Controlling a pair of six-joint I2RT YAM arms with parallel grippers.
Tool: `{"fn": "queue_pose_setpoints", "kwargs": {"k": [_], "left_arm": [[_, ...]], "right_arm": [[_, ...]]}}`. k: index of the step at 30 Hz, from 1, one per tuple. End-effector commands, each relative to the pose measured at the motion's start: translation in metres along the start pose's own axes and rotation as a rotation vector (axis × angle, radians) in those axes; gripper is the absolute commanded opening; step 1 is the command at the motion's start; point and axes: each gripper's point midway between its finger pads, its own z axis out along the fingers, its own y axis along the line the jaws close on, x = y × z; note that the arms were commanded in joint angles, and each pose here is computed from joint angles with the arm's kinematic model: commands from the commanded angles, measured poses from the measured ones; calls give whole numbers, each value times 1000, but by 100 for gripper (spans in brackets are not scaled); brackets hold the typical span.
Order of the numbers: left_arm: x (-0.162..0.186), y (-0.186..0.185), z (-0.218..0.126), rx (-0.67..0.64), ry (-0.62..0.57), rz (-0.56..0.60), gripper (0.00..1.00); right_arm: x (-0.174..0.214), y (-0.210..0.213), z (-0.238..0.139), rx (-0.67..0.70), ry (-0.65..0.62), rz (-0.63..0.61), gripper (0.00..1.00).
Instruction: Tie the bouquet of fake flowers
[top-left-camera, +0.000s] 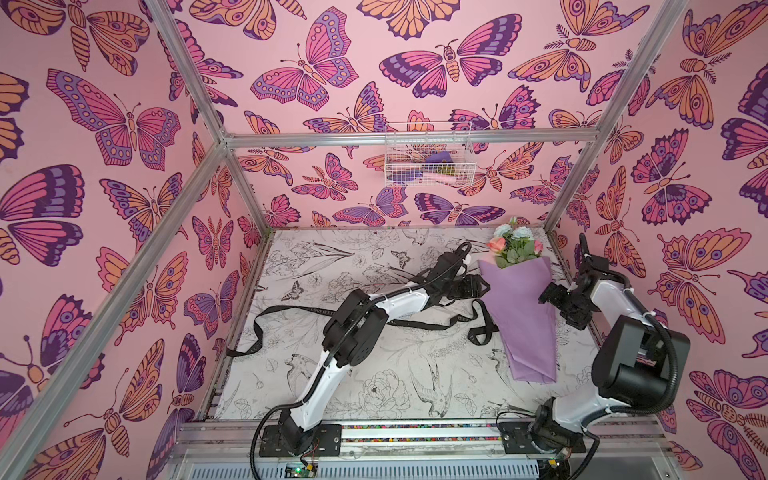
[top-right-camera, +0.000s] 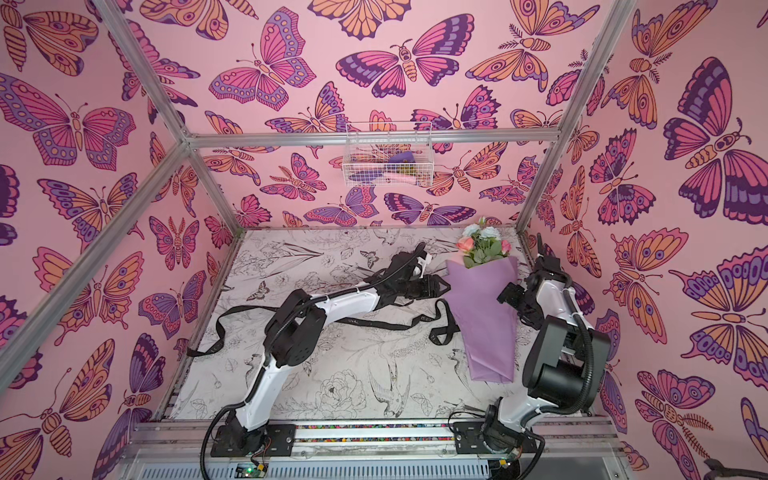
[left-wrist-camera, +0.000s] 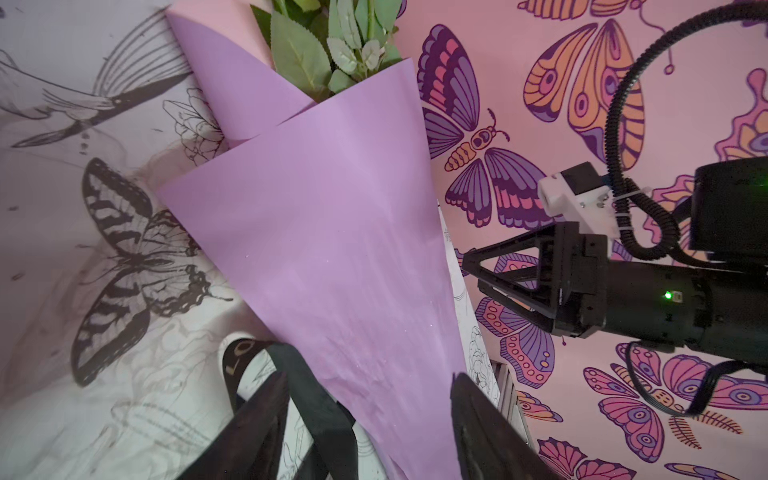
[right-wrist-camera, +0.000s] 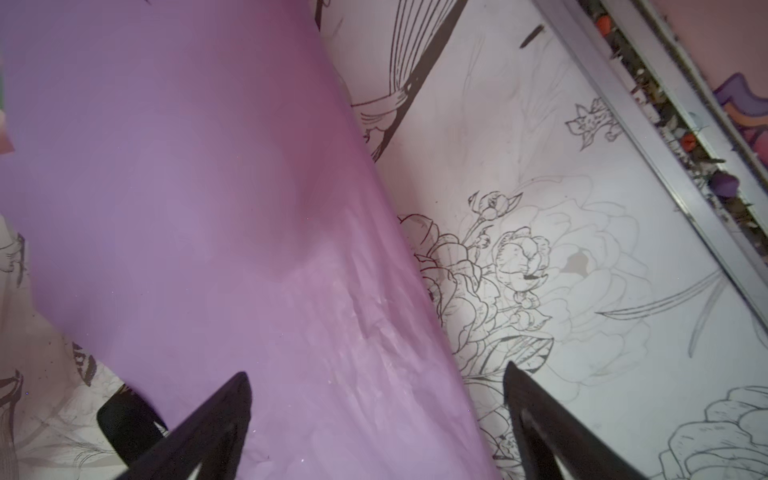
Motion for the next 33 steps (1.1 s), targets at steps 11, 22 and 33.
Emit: {"fn": "queue_pose_setpoints", "kwargs": {"k": [11,22,33], "left_arm": [[7,25,50,21,68,1,55],[31,50,70,-33,138,-33,49],[59,66,94,-69,215,-61,43]], "right_arm": [[-23,-4,16,43,-7,-12,96],[-16,20,36,-100,69,-38,93],[7,43,48,-147,156,-124,97]]}}
